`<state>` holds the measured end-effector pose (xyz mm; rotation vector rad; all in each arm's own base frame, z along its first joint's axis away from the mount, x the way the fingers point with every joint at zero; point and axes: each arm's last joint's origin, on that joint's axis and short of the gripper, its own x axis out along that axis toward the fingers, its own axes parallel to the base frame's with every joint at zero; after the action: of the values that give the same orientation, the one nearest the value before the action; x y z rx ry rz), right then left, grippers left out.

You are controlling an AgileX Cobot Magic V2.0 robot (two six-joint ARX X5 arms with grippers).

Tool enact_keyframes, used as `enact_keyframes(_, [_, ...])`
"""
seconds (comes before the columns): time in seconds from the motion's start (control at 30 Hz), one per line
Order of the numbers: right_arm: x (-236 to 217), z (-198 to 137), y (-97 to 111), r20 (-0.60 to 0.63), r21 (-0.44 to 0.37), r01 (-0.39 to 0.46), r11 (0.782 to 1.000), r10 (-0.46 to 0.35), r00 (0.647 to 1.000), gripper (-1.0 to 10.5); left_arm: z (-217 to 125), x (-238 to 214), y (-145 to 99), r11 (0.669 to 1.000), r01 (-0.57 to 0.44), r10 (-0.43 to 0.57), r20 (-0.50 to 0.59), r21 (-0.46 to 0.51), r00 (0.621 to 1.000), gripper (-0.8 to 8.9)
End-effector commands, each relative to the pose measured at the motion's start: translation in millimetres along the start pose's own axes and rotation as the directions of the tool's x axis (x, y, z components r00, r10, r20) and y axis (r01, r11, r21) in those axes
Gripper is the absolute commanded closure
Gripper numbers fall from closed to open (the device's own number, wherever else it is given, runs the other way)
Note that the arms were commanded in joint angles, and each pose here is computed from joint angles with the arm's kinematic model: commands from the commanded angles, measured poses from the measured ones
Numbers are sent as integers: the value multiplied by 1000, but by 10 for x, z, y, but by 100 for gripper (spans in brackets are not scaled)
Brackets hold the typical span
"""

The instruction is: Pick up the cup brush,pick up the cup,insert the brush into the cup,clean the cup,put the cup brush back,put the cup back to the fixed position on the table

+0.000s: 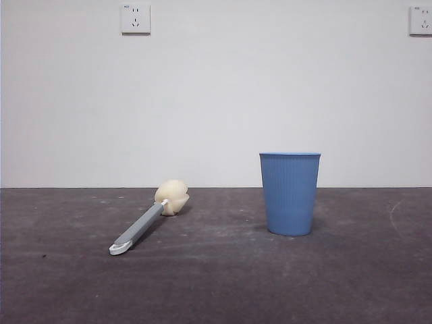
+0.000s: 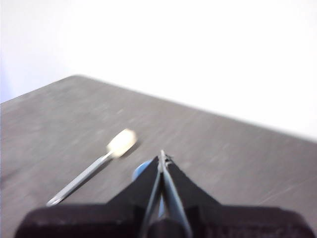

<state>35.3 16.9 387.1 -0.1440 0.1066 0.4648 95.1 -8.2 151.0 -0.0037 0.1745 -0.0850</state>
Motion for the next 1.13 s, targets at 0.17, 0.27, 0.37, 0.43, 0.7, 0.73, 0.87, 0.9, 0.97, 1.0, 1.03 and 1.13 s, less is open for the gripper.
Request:
enact_keyframes(0.17, [-52,-141,-27,186,-35,178,983,-169,968,946,-40,14,3,1000,-2,2,-7,-4,1000,817])
enact_keyframes(0.27, [29,-303,-34,229,8,219,976,-215,949,946,-41,14,3,1000,-2,2,-7,-4,1000,817])
enact_keyframes(0.37, [156,-541,-42,244,36,248,968,-249,937,946,-40,14,3,1000,-2,2,-7,-4,1000,817])
enact_keyframes(0.43, [261,-739,-51,246,70,264,962,-274,930,946,-40,14,3,1000,-2,2,-7,-4,1000,817])
enact_keyframes(0.7, [536,-1473,-74,220,139,323,936,-347,912,946,-40,14,3,1000,-2,2,-7,-4,1000,817])
enact_keyframes(0.73, [558,-1541,-75,216,139,328,934,-352,911,946,-40,14,3,1000,-2,2,-7,-4,1000,817])
enact_keyframes(0.87, [668,-1783,-94,155,140,348,927,-367,917,946,-39,14,3,1000,-2,2,-6,-4,1000,817])
enact_keyframes(0.9, [689,-1834,-97,139,140,351,926,-370,919,946,-40,14,3,1000,-2,2,-7,-4,1000,817])
enact_keyframes(0.97, [724,-1926,-98,111,140,353,925,-369,923,946,-40,14,3,1000,-2,2,-7,-4,1000,817])
enact_keyframes(1.0, [745,-1982,-98,96,140,355,924,-369,924,946,-39,14,3,1000,-2,2,-6,-4,1000,817])
enact_keyframes(1.03, [767,-2045,-98,78,141,356,924,-369,926,946,-40,14,3,1000,-2,2,-7,-4,1000,817])
enact_keyframes(1.13, [823,-2230,-89,14,166,353,921,-360,933,946,-40,14,3,1000,-2,2,-7,-4,1000,817])
